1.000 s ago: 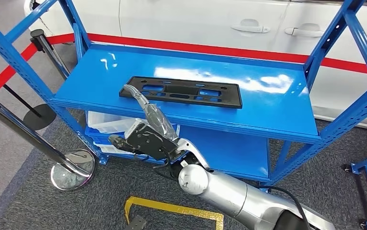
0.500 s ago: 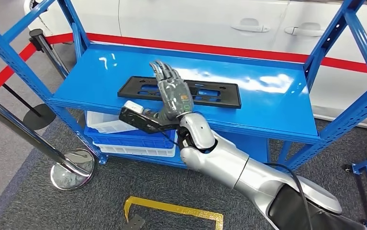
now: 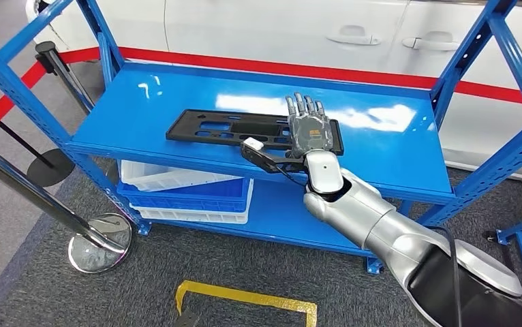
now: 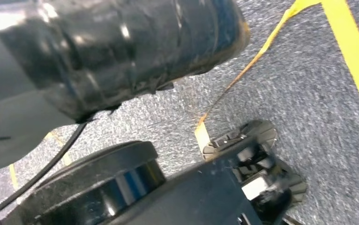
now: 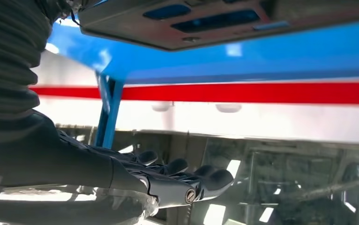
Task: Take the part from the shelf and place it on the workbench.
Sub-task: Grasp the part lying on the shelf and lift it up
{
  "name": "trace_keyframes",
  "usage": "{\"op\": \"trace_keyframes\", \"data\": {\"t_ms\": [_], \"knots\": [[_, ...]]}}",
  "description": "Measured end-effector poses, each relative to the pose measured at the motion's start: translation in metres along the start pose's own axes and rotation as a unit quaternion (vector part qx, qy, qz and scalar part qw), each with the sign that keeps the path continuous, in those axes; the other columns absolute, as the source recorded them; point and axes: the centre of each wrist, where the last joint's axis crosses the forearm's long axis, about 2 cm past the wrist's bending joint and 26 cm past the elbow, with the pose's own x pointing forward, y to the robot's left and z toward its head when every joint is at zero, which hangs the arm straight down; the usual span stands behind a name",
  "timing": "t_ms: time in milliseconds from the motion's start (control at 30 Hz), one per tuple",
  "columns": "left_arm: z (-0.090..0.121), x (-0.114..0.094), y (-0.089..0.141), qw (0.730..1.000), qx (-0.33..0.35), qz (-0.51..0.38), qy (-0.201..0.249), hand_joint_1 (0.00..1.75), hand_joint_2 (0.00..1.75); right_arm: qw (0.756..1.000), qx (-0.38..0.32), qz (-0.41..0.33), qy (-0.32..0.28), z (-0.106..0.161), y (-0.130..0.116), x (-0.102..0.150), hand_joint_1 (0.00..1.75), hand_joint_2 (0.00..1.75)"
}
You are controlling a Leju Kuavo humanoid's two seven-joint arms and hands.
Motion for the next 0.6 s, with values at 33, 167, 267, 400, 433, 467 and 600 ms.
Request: {"op": "trace_keyframes", "data": {"t_ms": [33,167,267,400,433,467,600], "knots": [[0.0,-0.001,0.0,1.0,0.0,-0.001,0.0,0.0,0.0,1.0,0.004,0.013,0.006,-0.001,0.002,-0.005,0.0,1.75],[0.001,-0.004,-0.002,1.0,-0.002,-0.003,0.0,0.0,0.0,0.997,0.022,0.06,0.032,-0.005,0.011,-0.031,0.0,1.75],[0.003,-0.014,-0.005,1.0,-0.008,-0.001,0.002,0.0,0.0,0.994,0.043,0.084,0.048,0.002,0.029,-0.054,0.0,1.75],[0.005,-0.024,-0.007,1.0,-0.016,-0.008,0.006,0.0,0.0,0.991,0.056,0.106,0.063,0.006,0.041,-0.076,0.0,1.75],[0.005,-0.025,-0.006,1.0,-0.016,-0.01,0.006,0.0,0.0,0.99,0.057,0.11,0.066,0.006,0.042,-0.08,0.0,1.75],[0.005,-0.025,-0.006,1.0,-0.016,-0.011,0.007,0.0,0.0,0.99,0.059,0.112,0.068,0.007,0.044,-0.083,0.0,1.75],[0.005,-0.027,-0.004,1.0,-0.016,-0.012,0.011,0.0,0.0,0.988,0.065,0.111,0.08,0.01,0.048,-0.093,0.0,1.75]]}}
